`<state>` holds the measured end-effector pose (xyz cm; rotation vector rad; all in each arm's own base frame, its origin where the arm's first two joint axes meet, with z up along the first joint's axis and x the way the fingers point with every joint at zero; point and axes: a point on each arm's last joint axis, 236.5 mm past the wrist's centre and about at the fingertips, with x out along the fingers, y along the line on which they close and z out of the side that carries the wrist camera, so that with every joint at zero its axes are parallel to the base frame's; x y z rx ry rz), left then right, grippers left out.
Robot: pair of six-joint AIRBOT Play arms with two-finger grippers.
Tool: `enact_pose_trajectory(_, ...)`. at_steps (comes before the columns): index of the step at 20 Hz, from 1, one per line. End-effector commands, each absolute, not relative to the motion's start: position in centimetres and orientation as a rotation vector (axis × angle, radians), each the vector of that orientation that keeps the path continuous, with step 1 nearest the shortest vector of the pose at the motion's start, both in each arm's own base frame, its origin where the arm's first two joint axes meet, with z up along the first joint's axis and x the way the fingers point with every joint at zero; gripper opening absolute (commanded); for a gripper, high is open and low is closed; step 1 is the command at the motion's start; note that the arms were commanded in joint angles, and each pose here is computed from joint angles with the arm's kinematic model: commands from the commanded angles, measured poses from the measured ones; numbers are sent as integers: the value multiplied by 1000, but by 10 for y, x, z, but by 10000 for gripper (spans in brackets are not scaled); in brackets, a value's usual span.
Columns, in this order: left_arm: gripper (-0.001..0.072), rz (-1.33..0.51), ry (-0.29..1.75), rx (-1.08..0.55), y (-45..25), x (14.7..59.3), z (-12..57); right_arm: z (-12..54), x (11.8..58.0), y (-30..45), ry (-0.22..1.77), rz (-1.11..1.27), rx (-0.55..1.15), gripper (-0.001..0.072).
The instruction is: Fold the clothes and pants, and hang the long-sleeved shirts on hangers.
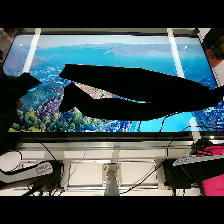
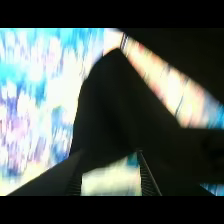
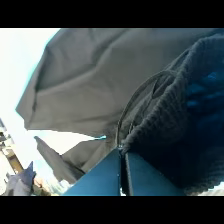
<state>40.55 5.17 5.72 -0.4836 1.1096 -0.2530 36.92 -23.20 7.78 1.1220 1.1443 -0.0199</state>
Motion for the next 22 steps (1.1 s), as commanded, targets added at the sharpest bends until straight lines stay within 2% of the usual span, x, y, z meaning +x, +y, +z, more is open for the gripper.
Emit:
enact_pose_trajectory(1,388,-310,1380,-515,45,365,10,66,364,-232,1187,-51,1114,15)
enact_pose_trajectory(5,388,-326,1522,-606,35,343,-34,65,366,-234,1175,-57,1110,15)
enact_pose_trajectory(8,388,-298,1546,-636,31,338,-62,65,366,-234,1176,-55,1110,15)
enact_pose_trajectory(12,388,-251,1510,-606,24,350,-89,66,368,-231,1177,-43,1102,15)
enact_pose_trajectory(19,388,-328,1596,-540,-20,350,-120,66,371,-233,1164,-49,1098,15)
enact_pose_trajectory(21,354,-345,1594,-544,-29,352,-121,66,373,-233,1156,-50,1098,15)
enact_pose_trajectory(22,266,-356,1581,-566,-35,355,-118,66,373,-234,1153,-52,1097,15)
